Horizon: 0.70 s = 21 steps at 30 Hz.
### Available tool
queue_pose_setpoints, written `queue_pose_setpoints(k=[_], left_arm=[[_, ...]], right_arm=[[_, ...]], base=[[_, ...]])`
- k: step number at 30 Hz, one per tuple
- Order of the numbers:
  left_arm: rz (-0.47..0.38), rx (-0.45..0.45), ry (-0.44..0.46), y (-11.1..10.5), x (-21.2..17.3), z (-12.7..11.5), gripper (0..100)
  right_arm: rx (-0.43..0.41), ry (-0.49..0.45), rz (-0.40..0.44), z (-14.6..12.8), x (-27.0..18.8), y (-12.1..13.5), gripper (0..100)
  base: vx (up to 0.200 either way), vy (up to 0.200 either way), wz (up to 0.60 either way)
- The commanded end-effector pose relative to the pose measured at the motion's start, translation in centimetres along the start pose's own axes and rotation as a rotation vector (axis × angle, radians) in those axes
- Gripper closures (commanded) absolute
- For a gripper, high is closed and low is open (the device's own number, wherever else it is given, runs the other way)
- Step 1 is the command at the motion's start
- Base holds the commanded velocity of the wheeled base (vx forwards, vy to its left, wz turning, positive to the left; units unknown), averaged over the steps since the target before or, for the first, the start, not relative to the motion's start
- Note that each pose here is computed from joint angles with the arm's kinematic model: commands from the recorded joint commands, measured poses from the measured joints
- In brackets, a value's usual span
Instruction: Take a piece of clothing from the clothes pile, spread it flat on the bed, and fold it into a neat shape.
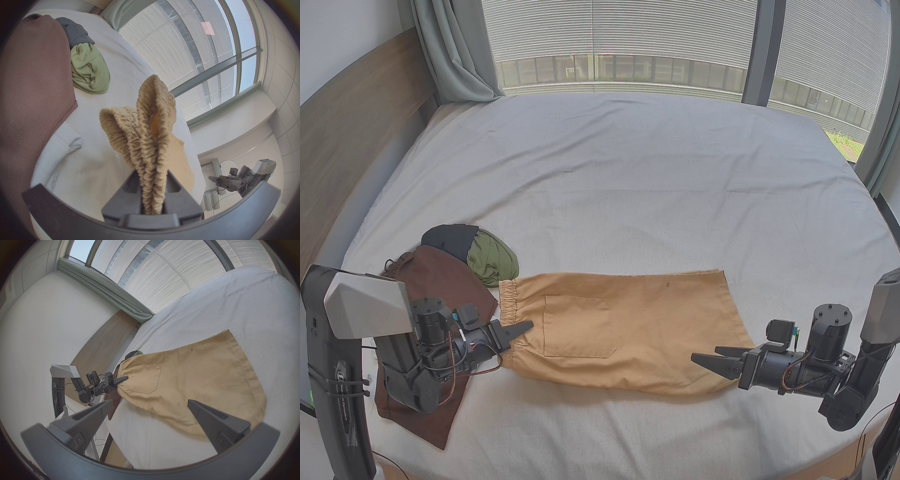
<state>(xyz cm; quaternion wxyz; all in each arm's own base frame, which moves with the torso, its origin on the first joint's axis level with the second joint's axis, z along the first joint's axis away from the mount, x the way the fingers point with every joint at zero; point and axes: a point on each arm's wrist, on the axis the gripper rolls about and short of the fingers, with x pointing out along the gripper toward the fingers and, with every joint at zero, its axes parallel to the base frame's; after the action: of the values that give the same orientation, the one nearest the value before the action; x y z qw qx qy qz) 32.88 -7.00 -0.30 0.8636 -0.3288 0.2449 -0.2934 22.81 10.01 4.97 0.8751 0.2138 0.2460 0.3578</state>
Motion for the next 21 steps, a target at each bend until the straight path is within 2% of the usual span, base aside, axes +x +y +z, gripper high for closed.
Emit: queue_pose_setpoints(k=[1,11,16,21], left_arm=[[-0.019,0.007,-0.019,-0.9,-1.5,1.1,100],[-0.043,0.003,-0.017,-0.9,-3.4,2.0,100],[-0.067,0.006,-0.032,-0.6,-4.8,3.2,100],[-0.059,0.005,-0.041,-0.4,-5.2,3.5,100]], right_arm=[[0.001,0.004,0.001,-0.1,0.0,0.0,0],[0.002,0.008,-0.001,-0.2,0.1,-0.1,0],[0.002,0.007,-0.003,-0.2,0.1,-0.1,0],[0.002,0.007,-0.003,-0.2,0.1,-0.1,0]], base=[[0.000,0.000,0.00],[0.000,0.000,0.00],[0.000,0.000,0.00],[0.000,0.000,0.00]])
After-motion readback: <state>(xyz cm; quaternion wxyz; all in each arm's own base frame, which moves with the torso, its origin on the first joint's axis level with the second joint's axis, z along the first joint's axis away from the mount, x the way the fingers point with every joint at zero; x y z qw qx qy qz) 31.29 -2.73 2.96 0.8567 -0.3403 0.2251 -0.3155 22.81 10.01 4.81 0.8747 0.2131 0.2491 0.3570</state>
